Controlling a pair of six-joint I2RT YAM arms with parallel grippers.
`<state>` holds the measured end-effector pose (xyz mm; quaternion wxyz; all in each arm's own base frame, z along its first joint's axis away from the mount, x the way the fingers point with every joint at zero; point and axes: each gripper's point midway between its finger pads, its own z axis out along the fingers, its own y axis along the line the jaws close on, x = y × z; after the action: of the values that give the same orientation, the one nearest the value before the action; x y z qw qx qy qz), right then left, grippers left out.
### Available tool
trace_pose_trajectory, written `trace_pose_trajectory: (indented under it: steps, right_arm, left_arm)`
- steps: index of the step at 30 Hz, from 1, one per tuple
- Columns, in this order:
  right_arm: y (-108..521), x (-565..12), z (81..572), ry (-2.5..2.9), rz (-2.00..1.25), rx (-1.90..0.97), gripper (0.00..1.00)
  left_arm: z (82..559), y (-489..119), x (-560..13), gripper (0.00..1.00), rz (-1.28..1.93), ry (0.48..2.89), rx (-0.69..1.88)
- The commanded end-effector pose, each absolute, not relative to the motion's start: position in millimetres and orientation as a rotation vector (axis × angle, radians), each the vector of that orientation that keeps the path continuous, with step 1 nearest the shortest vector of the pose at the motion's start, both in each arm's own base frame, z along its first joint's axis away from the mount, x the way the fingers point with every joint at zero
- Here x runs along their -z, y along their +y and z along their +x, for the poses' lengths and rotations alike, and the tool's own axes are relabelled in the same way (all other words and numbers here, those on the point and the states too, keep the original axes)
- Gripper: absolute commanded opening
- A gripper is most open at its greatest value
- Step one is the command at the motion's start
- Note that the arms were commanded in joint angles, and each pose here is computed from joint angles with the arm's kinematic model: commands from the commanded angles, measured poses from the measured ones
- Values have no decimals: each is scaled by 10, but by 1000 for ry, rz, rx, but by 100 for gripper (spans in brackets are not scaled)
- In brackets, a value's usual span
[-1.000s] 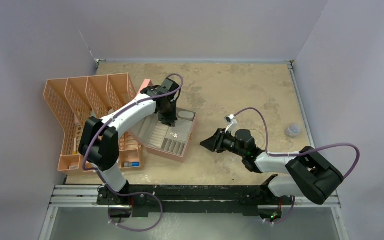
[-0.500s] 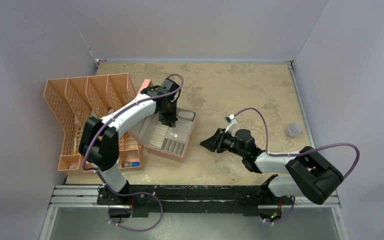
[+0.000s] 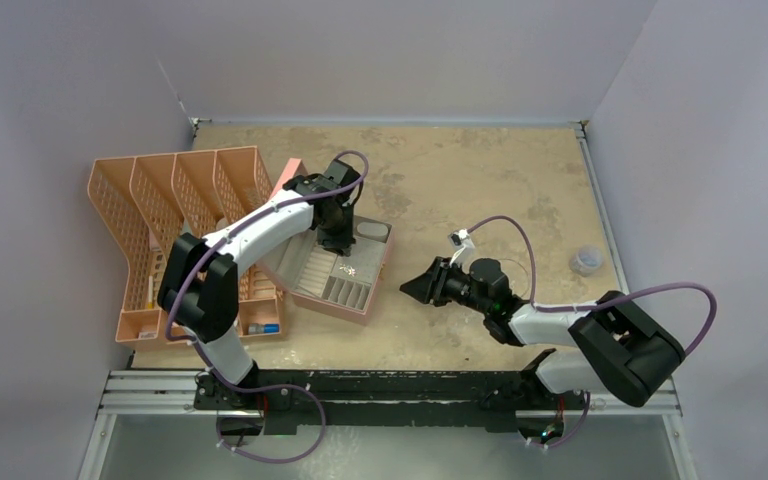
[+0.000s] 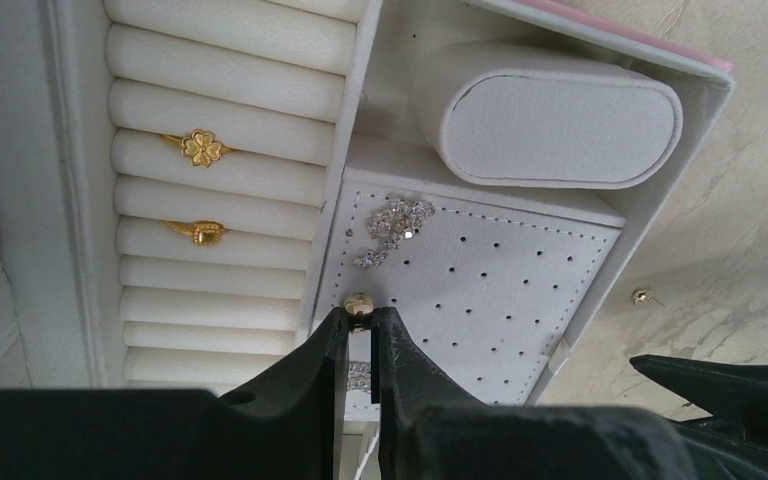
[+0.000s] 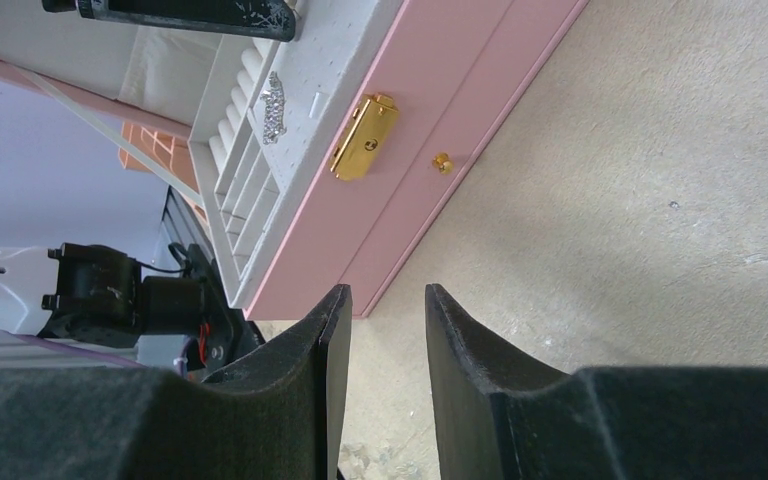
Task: Organize the mixed jewelry
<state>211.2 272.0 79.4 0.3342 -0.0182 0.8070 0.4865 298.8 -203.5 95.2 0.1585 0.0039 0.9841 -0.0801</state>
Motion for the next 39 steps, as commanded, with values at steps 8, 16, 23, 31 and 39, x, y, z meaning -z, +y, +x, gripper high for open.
trace_pose_trajectory:
  steps: [8, 16, 23, 31, 39]
  right_arm:
    - [2764, -918, 2155, 2046, -64, -1292, 37]
    - [2764, -917, 2155, 2046, -63, -1293, 38]
    - [2759, -922, 2148, 2043, -65, -1293, 38]
    - [2758, -921, 2148, 2042, -64, -1292, 38]
    - [2751, -927, 2146, 2038, -63, -1291, 38]
  left_arm:
    - [2997, -2042, -945, 10, 12, 2801, 250]
    - [2998, -2122, -1142, 29, 30, 2763, 335]
    - [3006, -2140, -1099, 30, 28, 2770, 340]
    - [2965, -2229, -1148, 28, 34, 2777, 419]
    - [2968, -2273, -1178, 28, 50, 2753, 460]
